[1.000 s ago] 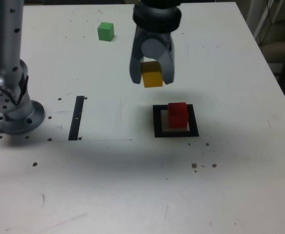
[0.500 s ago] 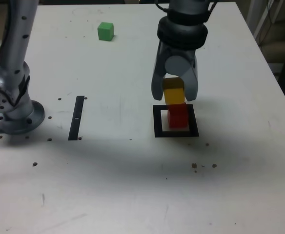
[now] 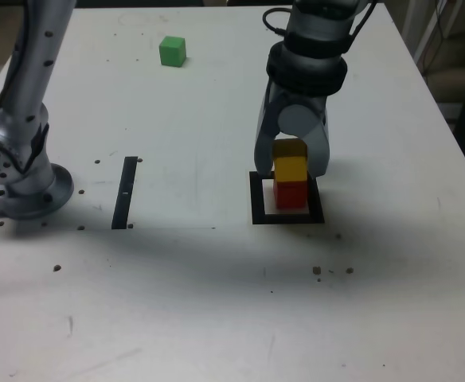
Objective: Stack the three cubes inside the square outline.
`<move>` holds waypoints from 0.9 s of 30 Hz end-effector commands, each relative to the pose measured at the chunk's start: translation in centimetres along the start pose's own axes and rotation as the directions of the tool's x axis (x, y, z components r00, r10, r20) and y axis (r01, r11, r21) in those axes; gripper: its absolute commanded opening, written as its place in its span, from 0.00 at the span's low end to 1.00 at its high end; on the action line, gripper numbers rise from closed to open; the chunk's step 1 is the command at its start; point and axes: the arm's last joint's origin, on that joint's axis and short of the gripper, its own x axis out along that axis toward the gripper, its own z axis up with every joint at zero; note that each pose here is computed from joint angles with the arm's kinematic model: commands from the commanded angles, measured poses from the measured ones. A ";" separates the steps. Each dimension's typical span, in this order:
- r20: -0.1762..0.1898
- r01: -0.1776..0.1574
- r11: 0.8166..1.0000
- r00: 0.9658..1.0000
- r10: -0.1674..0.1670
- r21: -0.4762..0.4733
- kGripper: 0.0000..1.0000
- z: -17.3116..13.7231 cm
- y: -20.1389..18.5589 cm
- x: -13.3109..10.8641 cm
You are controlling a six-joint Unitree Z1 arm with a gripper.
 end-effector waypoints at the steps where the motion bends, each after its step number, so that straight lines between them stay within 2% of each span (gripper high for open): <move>1: -0.002 0.000 1.000 1.000 0.000 0.000 0.34 0.3 0.0 0.3; 3: -0.005 -0.001 1.000 1.000 0.001 0.001 0.39 0.4 0.1 0.5; 4: -0.006 -0.001 1.000 1.000 0.001 0.003 0.45 0.5 0.1 0.6; 8: -0.011 0.002 1.000 1.000 -0.002 0.017 0.80 0.6 0.4 1.0; 10: -0.016 0.004 1.000 1.000 -0.004 0.023 0.93 0.5 0.4 1.1; 12: -0.021 0.006 1.000 1.000 -0.005 0.023 0.96 0.5 0.5 1.3; 19: -0.022 0.005 1.000 1.000 -0.004 0.019 0.98 0.3 0.7 1.2; 23: 0.001 -0.016 1.000 1.000 0.016 0.010 0.99 -0.5 0.9 0.2; 27: 0.030 -0.046 0.999 0.998 0.047 -0.023 0.99 -2.2 1.9 -1.3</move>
